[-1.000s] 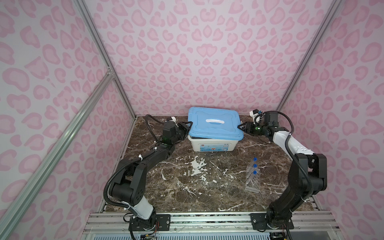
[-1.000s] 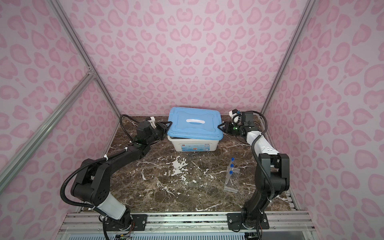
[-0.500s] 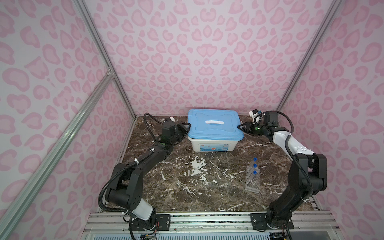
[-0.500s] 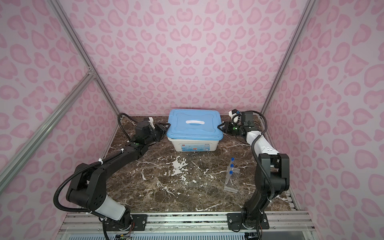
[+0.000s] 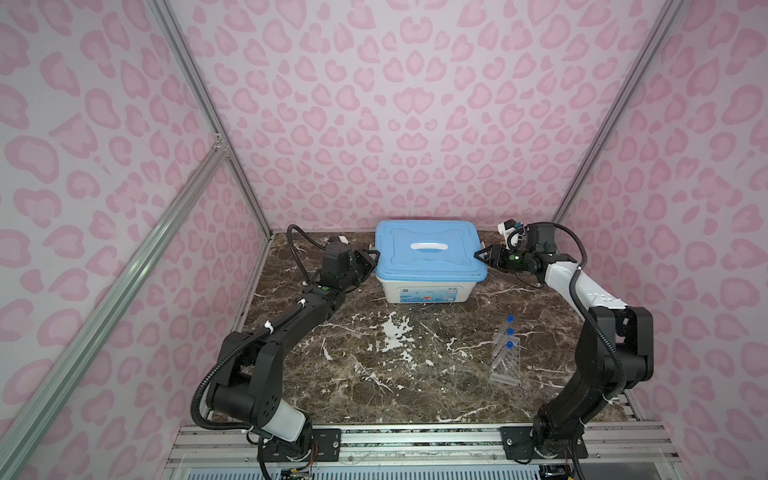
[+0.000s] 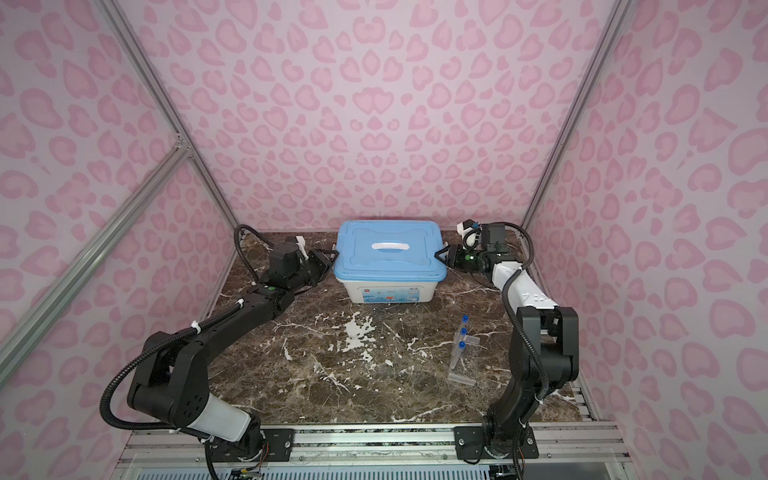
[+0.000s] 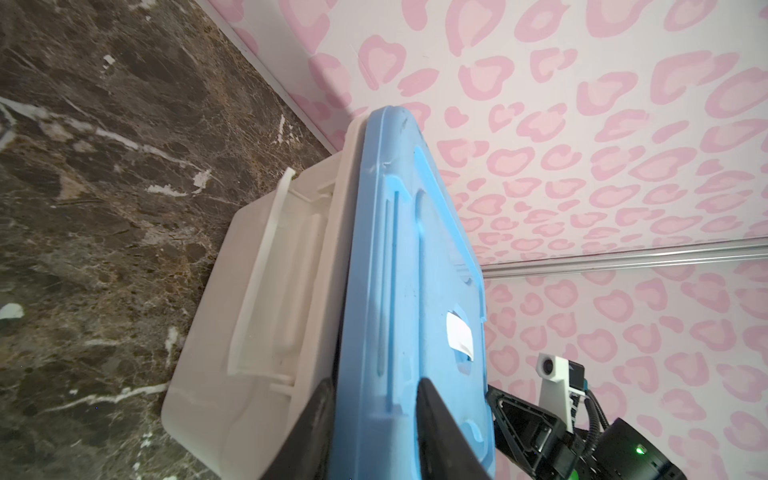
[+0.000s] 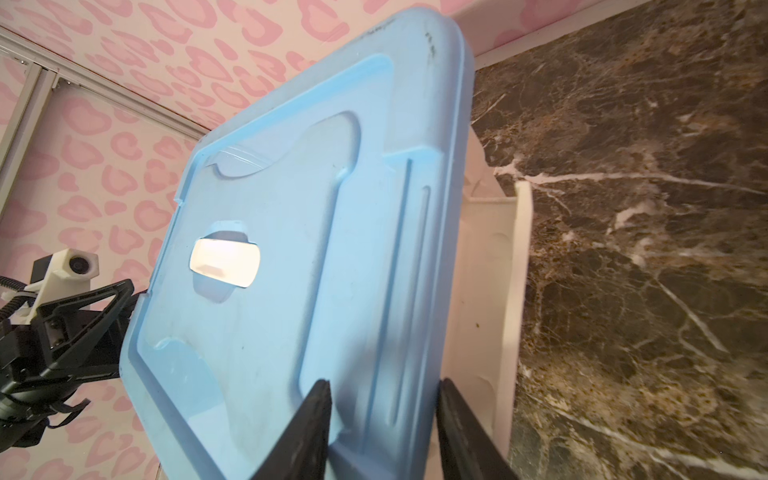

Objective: Organize the chemistry lab equipment

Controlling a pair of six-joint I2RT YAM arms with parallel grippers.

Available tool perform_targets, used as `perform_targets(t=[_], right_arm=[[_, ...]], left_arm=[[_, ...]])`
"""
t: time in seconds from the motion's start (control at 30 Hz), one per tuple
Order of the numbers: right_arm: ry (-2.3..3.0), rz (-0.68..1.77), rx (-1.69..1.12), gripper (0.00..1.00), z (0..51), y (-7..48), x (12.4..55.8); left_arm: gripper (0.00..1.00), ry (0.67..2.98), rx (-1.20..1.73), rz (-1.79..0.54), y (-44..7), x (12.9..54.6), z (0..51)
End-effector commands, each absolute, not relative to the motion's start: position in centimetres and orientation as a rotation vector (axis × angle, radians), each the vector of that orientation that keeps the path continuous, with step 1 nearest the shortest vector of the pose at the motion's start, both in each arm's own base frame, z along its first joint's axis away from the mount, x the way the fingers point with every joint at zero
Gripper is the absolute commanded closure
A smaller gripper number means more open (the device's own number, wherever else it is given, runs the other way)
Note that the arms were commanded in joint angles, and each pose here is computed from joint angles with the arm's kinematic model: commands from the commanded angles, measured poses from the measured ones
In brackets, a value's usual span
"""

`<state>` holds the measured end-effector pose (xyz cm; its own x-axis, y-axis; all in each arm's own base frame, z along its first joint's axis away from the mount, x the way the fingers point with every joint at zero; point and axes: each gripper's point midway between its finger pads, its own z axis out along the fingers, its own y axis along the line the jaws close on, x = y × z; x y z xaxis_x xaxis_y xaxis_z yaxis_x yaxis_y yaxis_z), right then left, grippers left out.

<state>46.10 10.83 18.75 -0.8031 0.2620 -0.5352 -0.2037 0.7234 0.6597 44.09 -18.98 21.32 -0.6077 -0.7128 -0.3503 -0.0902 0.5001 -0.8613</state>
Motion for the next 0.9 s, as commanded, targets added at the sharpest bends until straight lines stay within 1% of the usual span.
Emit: perform_targets(t=[0.0, 0.03, 0.07, 0.2, 0.27, 0.33, 0.43, 0.47, 0.5, 0.53, 0.57, 0.63, 0.77, 0.87], right_arm=[[2.308, 0.974, 0.031, 0.57, 18.5, 10.9, 46.2], [2.309, 0.972, 0.032, 0.57, 18.5, 10.9, 46.2], [2.309, 0.972, 0.031, 0.57, 18.5, 10.9, 46.2], [2.308, 0.965, 0.029, 0.56, 18.6, 10.8, 46.2], [2.305, 0.965, 0.029, 0.54, 18.7, 10.8, 46.3], [2.298, 0.962, 0.026, 0.51, 19.0, 10.8, 46.3], [2.287, 0.945, 0.029, 0.45, 19.6, 10.6, 46.4], [2.283, 0.938, 0.031, 0.44, 19.7, 10.4, 46.4], [2.277, 0.935, 0.036, 0.41, 19.9, 10.2, 46.4], [2.272, 0.934, 0.045, 0.39, 20.0, 9.9, 46.5], [2.27, 0.937, 0.062, 0.34, 19.9, 9.6, 46.6], [2.256, 0.939, 0.093, 0.25, 20.0, 8.9, 46.8], [2.223, 0.953, 0.134, 0.19, 19.9, 8.0, 47.2], [2.211, 0.975, 0.163, 0.14, 19.4, 7.8, 47.7]], left_arm=[[0.65, 2.004, -0.63, -1.084, -18.6, 44.2, 22.4], [0.65, 2.009, -0.629, -1.077, -18.6, 44.2, 22.3], [0.6, 2.018, -0.63, -1.065, -18.5, 44.2, 22.1], [0.57, 2.012, -0.644, -1.032, -17.9, 43.9, 22.0], [0.54, 2.005, -0.638, -1.019, -17.7, 43.9, 22.2], [0.5, 2.027, -0.628, -0.999, -17.6, 43.8, 21.9], [0.36, 2.039, -0.592, -1.001, -17.5, 43.8, 22.1], [0.29, 2.045, -0.568, -1.001, -17.4, 43.9, 22.1], [0.21, 2.06, -0.542, -0.997, -17.4, 43.9, 22.0], [0.11, 2.08, -0.529, -0.986, -17.1, 44.1, 21.9], [0.01, 2.111, -0.515, -0.965, -16.7, 44.2, 21.5], [0.02, 2.15, -0.469, -0.956, -16.2, 44.5, 21.2], [0.02, 2.144, -0.368, -0.985, -15.6, 45.0, 21.4], [0.02, 2.166, -0.294, -1.068, -16.3, 45.7, 21.1]])
